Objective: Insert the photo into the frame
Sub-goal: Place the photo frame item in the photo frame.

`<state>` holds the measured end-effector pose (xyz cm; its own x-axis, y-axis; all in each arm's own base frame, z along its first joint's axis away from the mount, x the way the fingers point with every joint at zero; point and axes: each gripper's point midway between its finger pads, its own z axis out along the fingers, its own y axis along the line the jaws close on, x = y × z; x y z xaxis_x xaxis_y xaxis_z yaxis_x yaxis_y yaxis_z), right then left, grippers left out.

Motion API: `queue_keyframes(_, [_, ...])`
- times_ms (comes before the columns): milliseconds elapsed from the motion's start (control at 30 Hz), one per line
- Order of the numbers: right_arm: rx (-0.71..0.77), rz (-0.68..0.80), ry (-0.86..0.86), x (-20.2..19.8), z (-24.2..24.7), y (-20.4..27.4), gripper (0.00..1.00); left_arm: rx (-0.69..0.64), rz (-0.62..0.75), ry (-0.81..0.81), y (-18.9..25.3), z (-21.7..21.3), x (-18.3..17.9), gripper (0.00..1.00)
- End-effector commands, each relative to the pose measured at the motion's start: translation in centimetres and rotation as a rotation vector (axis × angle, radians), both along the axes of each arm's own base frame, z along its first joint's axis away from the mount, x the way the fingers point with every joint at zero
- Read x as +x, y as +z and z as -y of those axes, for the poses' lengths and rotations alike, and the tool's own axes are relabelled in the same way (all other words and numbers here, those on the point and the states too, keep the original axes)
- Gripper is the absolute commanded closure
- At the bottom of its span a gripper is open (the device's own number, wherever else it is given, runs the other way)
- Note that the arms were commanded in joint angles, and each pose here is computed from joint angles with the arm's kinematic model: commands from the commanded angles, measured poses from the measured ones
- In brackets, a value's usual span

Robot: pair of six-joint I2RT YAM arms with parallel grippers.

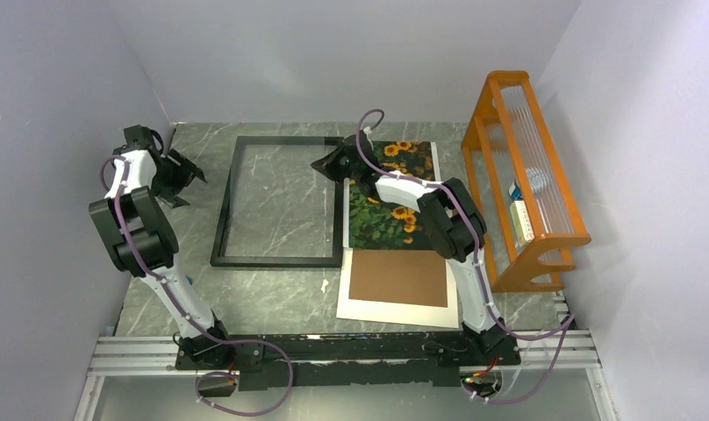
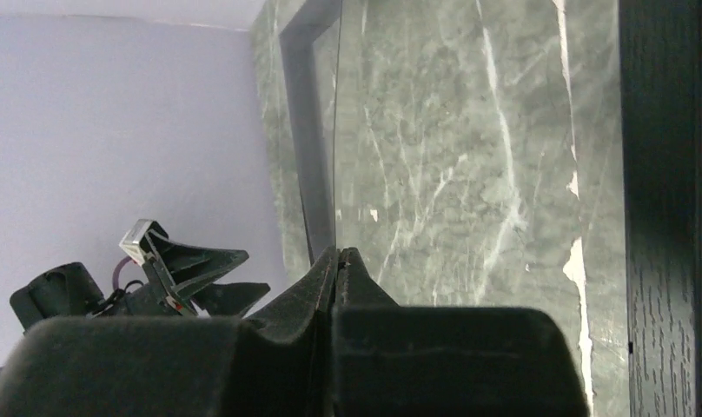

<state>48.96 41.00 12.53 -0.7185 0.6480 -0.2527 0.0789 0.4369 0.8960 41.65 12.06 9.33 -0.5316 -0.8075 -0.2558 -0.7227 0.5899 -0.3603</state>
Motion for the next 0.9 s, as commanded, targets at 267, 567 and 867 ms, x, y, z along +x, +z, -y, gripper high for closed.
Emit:
queue_keyframes(267, [0.167,-0.019,0.036,-0.8,-0.6,3.3,0.58,-0.038,0.11,-0.055,1.1,-0.3,3.5,0.2])
queue_keyframes(567, [0.137,0.015,0.104,-3.0,-0.1,2.3,0.77,-0.135,0.195,-0.191,0.3,1.6,5.1,0.21])
queue_keyframes(867, [0.124,0.039,0.126,-4.7,0.6,0.0,1.0,-0.203,0.291,-0.287,0.0,3.0,6.5,0.21])
